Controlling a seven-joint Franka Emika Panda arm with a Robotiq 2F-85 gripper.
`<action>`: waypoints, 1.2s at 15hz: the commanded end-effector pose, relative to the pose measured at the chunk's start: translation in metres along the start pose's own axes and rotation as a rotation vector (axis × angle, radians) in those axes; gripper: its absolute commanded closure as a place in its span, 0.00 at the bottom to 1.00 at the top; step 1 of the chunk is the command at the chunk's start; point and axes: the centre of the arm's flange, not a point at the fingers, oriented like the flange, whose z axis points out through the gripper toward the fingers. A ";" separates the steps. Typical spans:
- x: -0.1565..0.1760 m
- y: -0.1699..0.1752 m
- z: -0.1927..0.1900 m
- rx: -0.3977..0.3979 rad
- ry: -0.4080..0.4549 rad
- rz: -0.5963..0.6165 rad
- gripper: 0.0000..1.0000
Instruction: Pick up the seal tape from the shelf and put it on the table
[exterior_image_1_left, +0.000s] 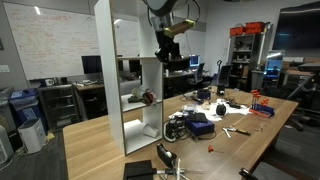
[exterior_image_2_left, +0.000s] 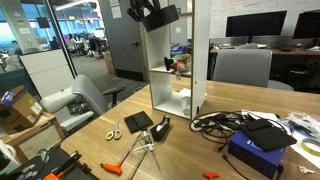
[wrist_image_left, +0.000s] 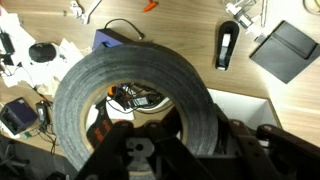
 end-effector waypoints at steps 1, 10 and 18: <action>-0.063 0.025 0.024 0.119 0.036 0.094 0.85; -0.097 0.028 0.169 0.260 -0.100 0.279 0.85; -0.106 0.003 0.303 0.309 -0.151 0.425 0.85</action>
